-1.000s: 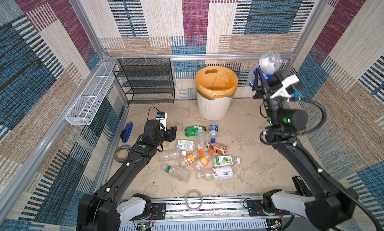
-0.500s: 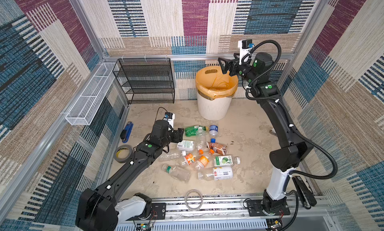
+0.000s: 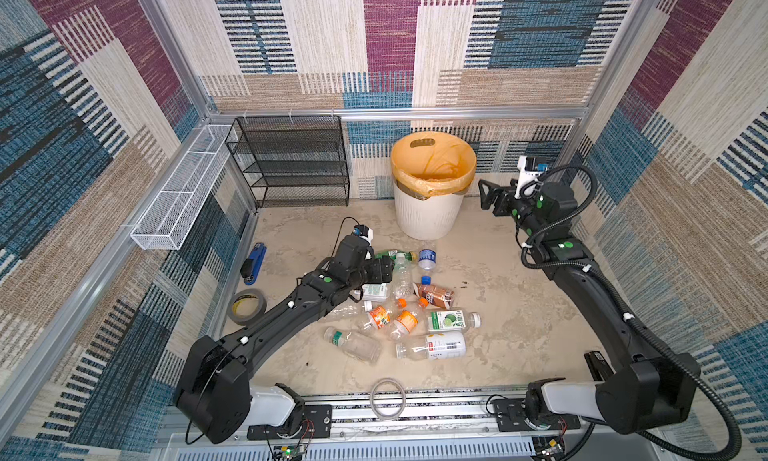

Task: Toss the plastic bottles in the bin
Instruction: 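Grasp clear white-cap bottle with left gripper while right gripper draws back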

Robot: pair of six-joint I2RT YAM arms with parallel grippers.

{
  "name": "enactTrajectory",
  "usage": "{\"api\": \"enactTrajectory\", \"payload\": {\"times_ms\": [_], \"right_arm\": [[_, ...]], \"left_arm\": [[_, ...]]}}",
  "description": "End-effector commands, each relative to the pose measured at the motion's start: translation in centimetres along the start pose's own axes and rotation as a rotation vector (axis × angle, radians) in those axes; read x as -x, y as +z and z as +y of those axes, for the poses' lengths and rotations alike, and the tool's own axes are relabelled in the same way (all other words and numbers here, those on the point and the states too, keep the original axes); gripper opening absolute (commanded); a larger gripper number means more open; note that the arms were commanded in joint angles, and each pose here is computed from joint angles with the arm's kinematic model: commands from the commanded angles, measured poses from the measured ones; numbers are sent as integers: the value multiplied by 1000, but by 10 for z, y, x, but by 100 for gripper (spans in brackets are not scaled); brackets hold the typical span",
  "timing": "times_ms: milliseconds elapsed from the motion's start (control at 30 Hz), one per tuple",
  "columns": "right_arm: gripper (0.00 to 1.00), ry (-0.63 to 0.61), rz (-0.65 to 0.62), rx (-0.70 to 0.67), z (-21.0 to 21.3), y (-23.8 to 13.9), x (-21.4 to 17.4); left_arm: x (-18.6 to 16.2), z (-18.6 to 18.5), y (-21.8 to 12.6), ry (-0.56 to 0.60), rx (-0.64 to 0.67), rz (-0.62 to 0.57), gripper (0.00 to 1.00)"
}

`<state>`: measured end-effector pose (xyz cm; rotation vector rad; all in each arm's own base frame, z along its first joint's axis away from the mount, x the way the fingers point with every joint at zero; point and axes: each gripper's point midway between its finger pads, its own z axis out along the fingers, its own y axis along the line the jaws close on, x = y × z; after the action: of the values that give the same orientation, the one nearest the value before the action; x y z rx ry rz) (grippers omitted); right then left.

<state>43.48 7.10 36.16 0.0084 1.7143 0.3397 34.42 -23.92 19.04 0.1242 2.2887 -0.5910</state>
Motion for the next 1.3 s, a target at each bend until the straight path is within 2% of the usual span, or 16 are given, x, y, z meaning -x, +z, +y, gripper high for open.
{"api": "enactTrajectory", "payload": {"times_ms": [0, 133, 400, 733, 900, 1067, 1267], "right_arm": [[97, 89, 17, -60, -22, -10, -26], [97, 117, 66, -79, -33, -17, -53], [97, 112, 73, -78, -35, -17, -60], [97, 140, 94, -66, -37, -12, -77], [96, 144, 94, -62, -37, -12, -79], [96, 150, 91, -59, -37, -13, -81], [96, 155, 96, -59, -38, -12, -85]], "left_arm": [[-13, -6, 10, -76, 41, 83, 85], [-29, -14, 26, -92, 74, 173, 85], [-53, -8, 54, -78, 149, 289, 86], [-59, -13, 85, -27, 154, 356, 86], [-71, -15, 100, -49, 142, 398, 85], [-69, -18, 106, -54, 130, 391, 77], [-61, -23, 107, -31, 105, 376, 62]]}}
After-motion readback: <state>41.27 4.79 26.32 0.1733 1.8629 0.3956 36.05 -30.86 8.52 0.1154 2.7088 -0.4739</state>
